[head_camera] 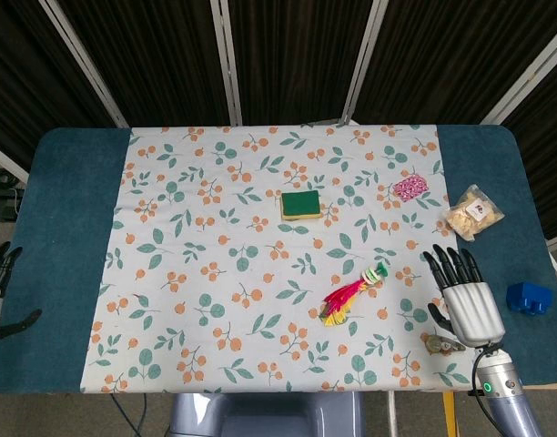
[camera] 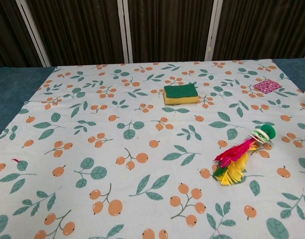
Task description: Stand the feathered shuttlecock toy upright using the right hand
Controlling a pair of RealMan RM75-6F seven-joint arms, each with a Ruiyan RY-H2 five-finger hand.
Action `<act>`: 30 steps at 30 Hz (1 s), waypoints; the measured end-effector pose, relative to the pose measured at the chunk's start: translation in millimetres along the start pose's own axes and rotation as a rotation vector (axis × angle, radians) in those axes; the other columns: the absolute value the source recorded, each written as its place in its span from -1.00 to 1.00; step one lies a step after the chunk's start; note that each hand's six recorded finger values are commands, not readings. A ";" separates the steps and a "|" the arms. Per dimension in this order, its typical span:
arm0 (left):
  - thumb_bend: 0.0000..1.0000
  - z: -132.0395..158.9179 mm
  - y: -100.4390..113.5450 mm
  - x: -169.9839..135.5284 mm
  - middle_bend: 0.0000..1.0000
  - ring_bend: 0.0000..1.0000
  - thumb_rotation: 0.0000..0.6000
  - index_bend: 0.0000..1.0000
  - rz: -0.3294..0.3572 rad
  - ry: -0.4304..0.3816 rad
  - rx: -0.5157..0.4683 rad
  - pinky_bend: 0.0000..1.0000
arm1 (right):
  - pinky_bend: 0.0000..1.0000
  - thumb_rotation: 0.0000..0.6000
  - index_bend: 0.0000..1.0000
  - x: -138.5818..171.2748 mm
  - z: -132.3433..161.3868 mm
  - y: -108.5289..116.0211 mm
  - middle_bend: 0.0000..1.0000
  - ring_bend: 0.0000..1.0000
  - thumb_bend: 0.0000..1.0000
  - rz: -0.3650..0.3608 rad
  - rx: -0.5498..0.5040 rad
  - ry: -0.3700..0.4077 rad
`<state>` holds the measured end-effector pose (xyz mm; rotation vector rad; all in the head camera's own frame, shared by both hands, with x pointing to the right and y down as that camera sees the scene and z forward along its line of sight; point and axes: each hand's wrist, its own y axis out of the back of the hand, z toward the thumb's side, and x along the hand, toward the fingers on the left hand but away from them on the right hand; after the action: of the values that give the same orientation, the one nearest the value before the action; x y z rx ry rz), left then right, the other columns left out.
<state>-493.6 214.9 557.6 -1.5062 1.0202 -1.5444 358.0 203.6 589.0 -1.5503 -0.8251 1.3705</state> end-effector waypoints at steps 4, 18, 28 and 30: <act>-0.60 -0.2 0.0 0.1 -1.00 -1.00 0.87 -1.00 0.000 0.001 -0.001 -1.00 | -1.00 1.00 -0.97 -0.6 -1.0 -0.3 -1.00 -1.00 -0.56 0.001 0.002 -0.009; -0.60 1.2 0.2 -0.7 -1.00 -1.00 0.87 -1.00 0.001 -0.003 -0.004 -1.00 | -1.00 1.00 -0.90 2.6 8.2 -0.9 -1.00 -1.00 -0.56 0.010 -0.029 0.018; -0.60 0.8 1.5 -4.4 -1.00 -1.00 0.86 -1.00 0.004 -0.002 -0.004 -1.00 | -1.00 1.00 -0.52 0.7 42.3 -14.3 -0.77 -1.00 -0.56 0.038 -0.113 0.108; -0.61 1.2 1.8 -4.7 -1.00 -1.00 0.85 -1.00 0.005 -0.003 -0.007 -1.00 | -1.00 1.00 -0.48 -1.8 53.9 -20.0 -0.73 -1.00 -0.56 0.047 -0.130 0.132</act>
<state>-492.3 218.3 554.0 -1.5088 1.0279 -1.5363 306.1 219.7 608.0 -1.7509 -0.8143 1.2539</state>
